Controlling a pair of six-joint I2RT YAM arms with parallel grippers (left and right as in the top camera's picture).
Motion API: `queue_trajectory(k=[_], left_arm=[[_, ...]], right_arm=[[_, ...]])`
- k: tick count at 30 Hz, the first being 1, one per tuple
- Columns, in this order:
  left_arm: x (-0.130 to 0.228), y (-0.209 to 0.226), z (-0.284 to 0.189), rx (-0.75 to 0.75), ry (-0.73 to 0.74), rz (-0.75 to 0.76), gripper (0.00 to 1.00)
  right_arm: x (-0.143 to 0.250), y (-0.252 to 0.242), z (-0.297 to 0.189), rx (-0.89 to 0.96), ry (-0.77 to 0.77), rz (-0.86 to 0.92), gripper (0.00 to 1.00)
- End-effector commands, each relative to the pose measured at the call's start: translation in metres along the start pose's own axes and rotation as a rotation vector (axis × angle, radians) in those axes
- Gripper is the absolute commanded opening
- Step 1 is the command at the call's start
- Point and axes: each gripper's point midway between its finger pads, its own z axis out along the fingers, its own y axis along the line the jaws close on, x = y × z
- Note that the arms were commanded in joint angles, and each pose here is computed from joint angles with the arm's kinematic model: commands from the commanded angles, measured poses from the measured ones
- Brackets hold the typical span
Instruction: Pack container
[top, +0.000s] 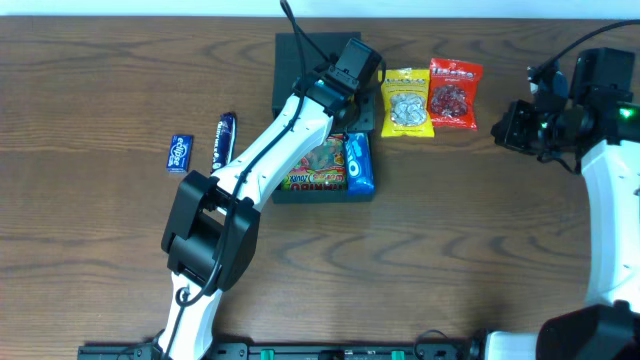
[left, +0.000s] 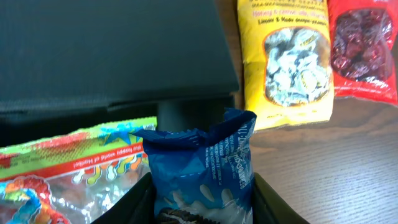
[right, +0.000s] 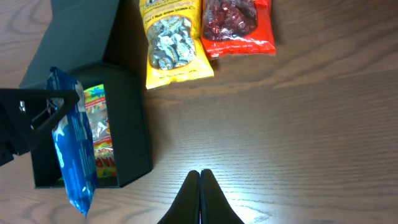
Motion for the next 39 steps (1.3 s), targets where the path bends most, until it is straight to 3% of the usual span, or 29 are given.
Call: queue_trajectory(k=[1,5,6,8,9,11,18,22,26,32,37,39], left_arm=[[-0.006,0.002,-0.004,-0.009,-0.028,0.012,0.06],[-0.006,0.002,-0.004,-0.009,-0.027,0.048,0.06],[-0.006,0.001,-0.004,-0.006,-0.026,0.06,0.14],[-0.003,-0.004,-0.005,0.024,-0.01,0.12,0.77],[-0.002,-0.007,-0.005,0.045,-0.001,0.15,0.89],[0.001,-0.016,-0.008,0.091,0.012,0.193,0.98],[-0.019,-0.023,-0.052,0.121,-0.077,0.257,0.95],[-0.039,-0.013,-0.097,0.129,-0.156,0.253,0.95],[-0.069,0.018,-0.146,0.115,-0.265,0.225,0.95],[-0.086,0.082,-0.185,0.073,-0.295,0.154,0.95],[-0.076,0.113,-0.186,0.025,-0.234,0.105,0.95],[-0.072,0.117,-0.185,0.014,-0.213,0.116,0.95]], right_arm=[[0.001,0.0,-0.003,-0.011,-0.004,0.018,0.02],[0.0,0.0,-0.003,-0.011,-0.006,0.018,0.02],[0.0,0.0,-0.003,-0.011,-0.006,0.018,0.02],[0.0,0.0,-0.003,-0.011,-0.006,0.018,0.02],[0.0,0.0,-0.003,-0.011,-0.006,0.018,0.02],[0.0,0.0,-0.003,-0.011,-0.005,0.018,0.02],[0.0,0.0,-0.003,-0.012,-0.007,0.01,0.03],[-0.009,0.006,0.0,-0.022,-0.042,-0.02,0.2],[-0.024,0.028,0.021,-0.058,-0.081,-0.102,0.28],[-0.04,0.074,0.108,-0.115,-0.091,-0.357,0.36],[-0.046,0.084,0.176,-0.12,-0.109,-0.413,0.31],[-0.05,0.077,0.206,-0.057,-0.131,-0.43,0.38]])
